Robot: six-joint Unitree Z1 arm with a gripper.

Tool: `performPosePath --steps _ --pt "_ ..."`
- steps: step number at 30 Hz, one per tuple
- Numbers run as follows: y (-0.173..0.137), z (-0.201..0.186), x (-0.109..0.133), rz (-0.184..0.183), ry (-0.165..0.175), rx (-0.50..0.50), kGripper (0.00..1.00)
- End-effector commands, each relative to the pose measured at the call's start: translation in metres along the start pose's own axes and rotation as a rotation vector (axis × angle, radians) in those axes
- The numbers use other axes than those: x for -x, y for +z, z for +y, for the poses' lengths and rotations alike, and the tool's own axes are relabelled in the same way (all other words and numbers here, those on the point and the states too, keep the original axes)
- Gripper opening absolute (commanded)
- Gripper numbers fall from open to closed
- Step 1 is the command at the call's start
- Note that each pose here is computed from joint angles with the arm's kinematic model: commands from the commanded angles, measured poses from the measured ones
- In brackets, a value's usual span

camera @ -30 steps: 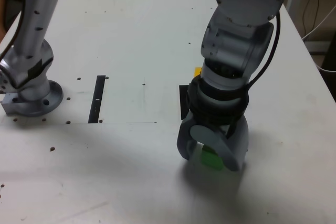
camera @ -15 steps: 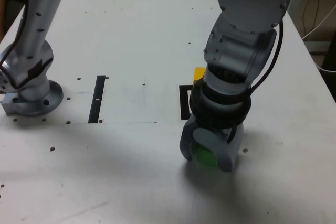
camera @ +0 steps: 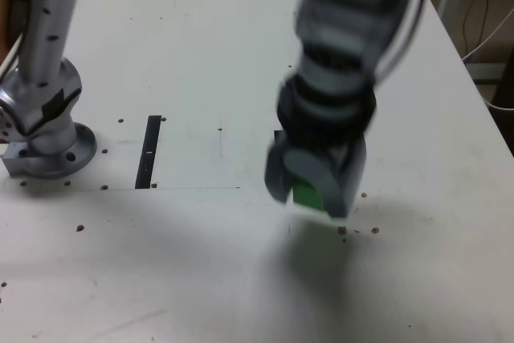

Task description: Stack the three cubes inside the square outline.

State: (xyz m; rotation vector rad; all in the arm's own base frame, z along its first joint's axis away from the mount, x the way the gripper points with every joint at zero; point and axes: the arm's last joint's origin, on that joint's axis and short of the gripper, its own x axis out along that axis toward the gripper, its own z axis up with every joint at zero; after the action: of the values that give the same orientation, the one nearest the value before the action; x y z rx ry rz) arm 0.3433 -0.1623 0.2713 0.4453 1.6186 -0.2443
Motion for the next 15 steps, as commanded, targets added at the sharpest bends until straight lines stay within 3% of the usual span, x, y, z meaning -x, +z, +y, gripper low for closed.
performPosePath --steps 1,5,7,11,15 --pt "-0.02 0.005 0.029 -0.052 0.018 0.008 0.05" --pt "-0.051 0.018 0.064 -0.122 0.045 0.038 0.04" --pt "-0.062 0.028 0.074 -0.139 0.06 0.068 0.04" --pt "-0.074 0.059 0.081 -0.128 0.073 0.143 0.03" --pt "-0.073 0.09 0.076 -0.1 0.053 0.2 0.03"
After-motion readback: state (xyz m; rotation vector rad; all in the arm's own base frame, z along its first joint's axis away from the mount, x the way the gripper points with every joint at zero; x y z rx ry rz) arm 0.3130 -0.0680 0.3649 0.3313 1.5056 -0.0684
